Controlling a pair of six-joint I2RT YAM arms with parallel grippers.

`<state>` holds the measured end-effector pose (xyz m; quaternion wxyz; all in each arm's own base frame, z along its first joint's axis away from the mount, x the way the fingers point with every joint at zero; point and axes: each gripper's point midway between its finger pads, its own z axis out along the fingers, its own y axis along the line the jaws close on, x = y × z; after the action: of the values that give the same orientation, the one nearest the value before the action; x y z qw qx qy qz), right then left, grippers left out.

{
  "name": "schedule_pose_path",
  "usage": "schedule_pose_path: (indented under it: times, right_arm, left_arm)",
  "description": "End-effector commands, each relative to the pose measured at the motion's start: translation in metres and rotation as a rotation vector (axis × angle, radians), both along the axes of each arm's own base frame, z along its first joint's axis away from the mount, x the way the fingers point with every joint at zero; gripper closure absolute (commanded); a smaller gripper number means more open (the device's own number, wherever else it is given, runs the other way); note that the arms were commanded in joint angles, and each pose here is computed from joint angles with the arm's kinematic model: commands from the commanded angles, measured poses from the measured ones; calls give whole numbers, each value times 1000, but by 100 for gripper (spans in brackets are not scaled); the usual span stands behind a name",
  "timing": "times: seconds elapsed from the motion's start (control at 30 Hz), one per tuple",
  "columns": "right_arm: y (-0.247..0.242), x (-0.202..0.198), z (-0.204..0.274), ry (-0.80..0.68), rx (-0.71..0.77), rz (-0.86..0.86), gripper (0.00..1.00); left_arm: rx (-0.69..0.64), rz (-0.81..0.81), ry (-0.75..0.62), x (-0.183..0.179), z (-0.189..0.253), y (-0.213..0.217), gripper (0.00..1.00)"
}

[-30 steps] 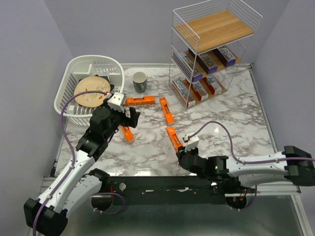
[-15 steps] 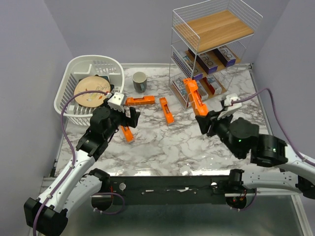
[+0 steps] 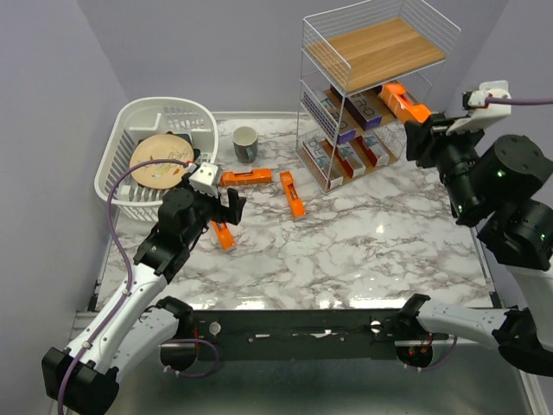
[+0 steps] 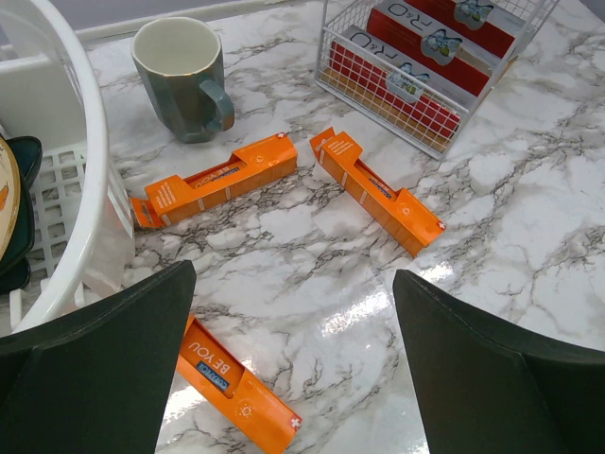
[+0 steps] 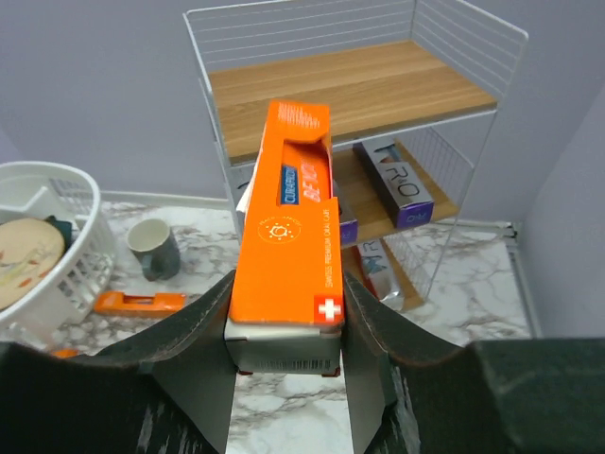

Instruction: Place and organize the toothpastes onto the shelf

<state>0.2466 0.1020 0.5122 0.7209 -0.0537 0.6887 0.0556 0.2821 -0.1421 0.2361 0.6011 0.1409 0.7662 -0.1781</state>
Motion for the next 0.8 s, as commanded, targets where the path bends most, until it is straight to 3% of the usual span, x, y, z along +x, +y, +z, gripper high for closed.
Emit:
schedule_pose_path:
  times: [0.0, 0.27, 0.53, 0.7, 0.77]
  right_arm:
    - [13, 47, -1, 46, -135, 96, 49]
    - [11, 108, 13, 46, -142, 131, 51]
    - [3, 104, 43, -42, -123, 103, 51]
    - [21, 85, 49, -58, -52, 223, 51]
    - [30, 81, 29, -14, -22, 269, 51]
  left_arm:
    - [-5, -1, -17, 1, 8, 0, 1]
    - [-5, 0, -21, 1, 9, 0, 1]
    - [-4, -6, -23, 2, 10, -1, 1]
    - [-19, -29, -18, 0, 12, -6, 1]
    - [-34, -55, -23, -3, 15, -10, 1]
